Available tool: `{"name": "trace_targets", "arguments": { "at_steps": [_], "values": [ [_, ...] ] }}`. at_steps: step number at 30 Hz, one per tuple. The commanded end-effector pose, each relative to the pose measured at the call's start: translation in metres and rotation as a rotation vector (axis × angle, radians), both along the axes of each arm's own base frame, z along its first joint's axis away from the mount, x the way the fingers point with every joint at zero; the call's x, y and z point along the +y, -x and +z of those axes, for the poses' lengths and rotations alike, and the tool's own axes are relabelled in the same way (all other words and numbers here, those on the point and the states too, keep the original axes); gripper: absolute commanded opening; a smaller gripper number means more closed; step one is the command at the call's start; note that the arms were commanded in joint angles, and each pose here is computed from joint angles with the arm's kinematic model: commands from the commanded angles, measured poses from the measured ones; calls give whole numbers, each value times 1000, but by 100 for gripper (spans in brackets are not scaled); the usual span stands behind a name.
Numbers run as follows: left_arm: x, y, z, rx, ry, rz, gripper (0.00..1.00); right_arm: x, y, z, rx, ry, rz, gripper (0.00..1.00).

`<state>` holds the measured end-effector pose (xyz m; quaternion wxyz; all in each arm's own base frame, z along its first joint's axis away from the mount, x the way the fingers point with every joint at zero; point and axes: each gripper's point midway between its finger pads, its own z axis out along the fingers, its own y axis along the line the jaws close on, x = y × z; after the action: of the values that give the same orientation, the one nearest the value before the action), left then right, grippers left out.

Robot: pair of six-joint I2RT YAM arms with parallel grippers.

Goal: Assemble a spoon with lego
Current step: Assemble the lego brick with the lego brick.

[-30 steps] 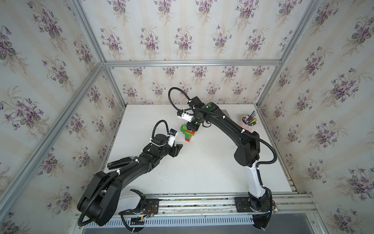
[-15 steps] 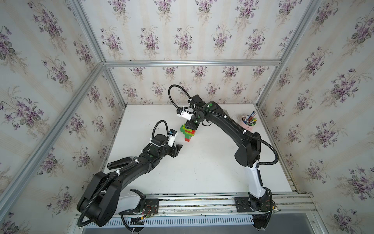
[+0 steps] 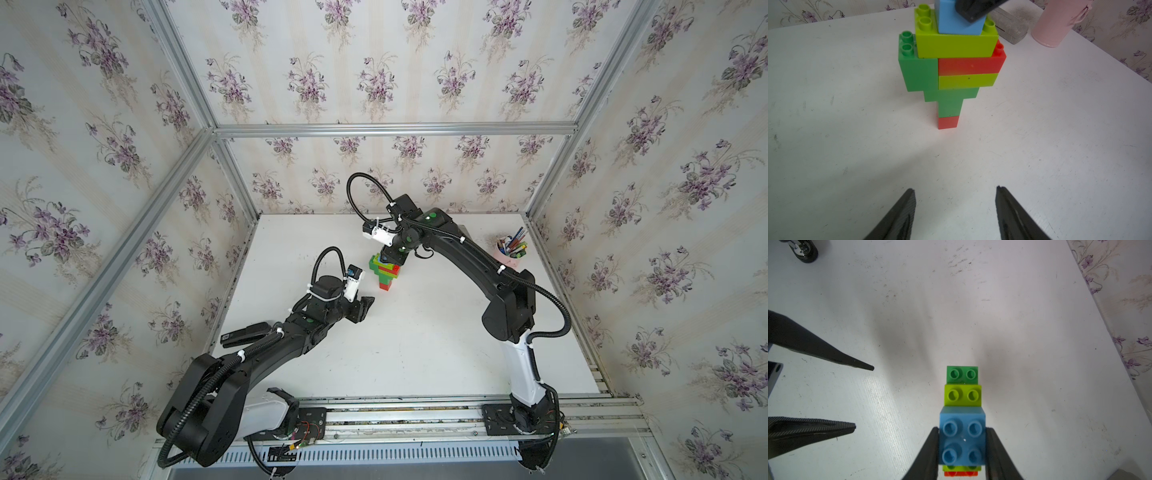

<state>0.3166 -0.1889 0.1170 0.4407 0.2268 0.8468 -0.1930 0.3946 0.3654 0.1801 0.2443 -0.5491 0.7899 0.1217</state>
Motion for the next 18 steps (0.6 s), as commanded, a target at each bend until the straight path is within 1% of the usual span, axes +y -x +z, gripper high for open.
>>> {"name": "trace_targets", "arguments": {
  "at_steps": [1,4,6,7,16,18],
  "values": [
    [1,0,0,3,8,12,64,-20,16,-34,113,106,-15,28],
    [2,2,0,4,10,14,64,-29,19,-47,166,127,-36,28],
    [3,2,1,2,14,16,64,-32,22,-51,178,141,-42,28],
    [6,0,1,-5,1,39,64,-33,23,-53,183,145,-45,27],
    [7,-1,-1,0,-2,45,63,-34,21,-38,131,151,-61,26],
    [7,-1,-1,3,-1,47,63,-33,23,-42,143,155,-59,26]
  ]
}}
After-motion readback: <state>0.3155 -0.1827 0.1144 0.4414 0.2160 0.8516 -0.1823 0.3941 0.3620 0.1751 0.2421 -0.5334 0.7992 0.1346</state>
